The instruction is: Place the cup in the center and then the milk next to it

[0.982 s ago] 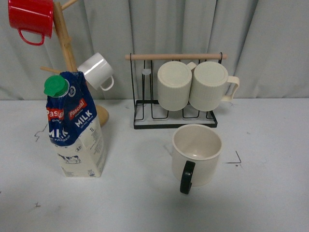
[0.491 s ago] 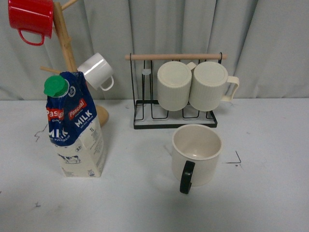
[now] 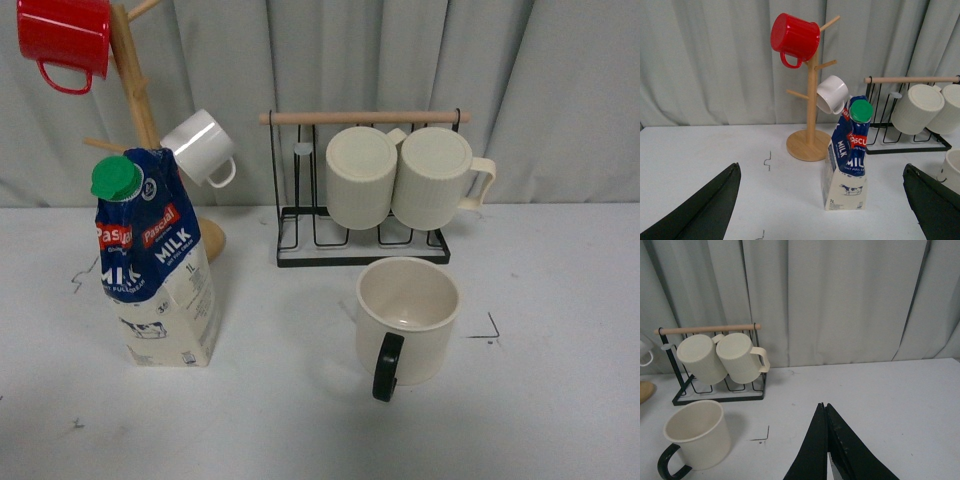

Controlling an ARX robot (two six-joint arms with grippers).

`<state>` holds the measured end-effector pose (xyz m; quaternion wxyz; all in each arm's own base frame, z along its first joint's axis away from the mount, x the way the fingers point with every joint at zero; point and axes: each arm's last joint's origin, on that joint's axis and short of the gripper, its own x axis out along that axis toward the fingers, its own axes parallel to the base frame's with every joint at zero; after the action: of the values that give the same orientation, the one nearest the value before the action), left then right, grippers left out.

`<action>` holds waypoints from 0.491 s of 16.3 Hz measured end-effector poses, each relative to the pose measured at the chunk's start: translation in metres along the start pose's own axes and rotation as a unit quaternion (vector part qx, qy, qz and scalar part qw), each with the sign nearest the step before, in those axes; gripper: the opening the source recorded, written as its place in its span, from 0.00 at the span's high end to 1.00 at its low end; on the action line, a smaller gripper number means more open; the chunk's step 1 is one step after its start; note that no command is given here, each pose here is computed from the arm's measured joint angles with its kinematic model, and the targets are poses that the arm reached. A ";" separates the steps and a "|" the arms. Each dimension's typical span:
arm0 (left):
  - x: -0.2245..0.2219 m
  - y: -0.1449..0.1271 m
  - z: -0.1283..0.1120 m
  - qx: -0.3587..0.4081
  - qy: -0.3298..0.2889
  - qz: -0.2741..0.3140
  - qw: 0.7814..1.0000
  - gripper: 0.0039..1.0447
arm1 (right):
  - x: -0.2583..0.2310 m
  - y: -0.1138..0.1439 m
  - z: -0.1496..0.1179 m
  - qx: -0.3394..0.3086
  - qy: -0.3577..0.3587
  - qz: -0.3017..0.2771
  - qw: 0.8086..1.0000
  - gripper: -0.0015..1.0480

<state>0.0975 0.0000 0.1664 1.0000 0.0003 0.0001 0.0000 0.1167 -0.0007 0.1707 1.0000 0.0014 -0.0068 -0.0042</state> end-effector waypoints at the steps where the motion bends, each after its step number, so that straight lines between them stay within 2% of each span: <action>1: 0.000 0.000 0.000 0.000 0.000 0.000 1.000 0.06 | -0.001 0.000 0.000 0.000 0.000 0.000 1.000 0.98; 8: 0.000 0.000 0.000 0.000 0.000 0.000 1.000 0.06 | -0.011 0.000 -0.003 0.000 0.011 0.000 1.000 0.98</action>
<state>0.0975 0.0000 0.1664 1.0000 0.0003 0.0001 0.0000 0.1053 -0.0006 0.1679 1.0000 0.0014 0.0039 -0.0042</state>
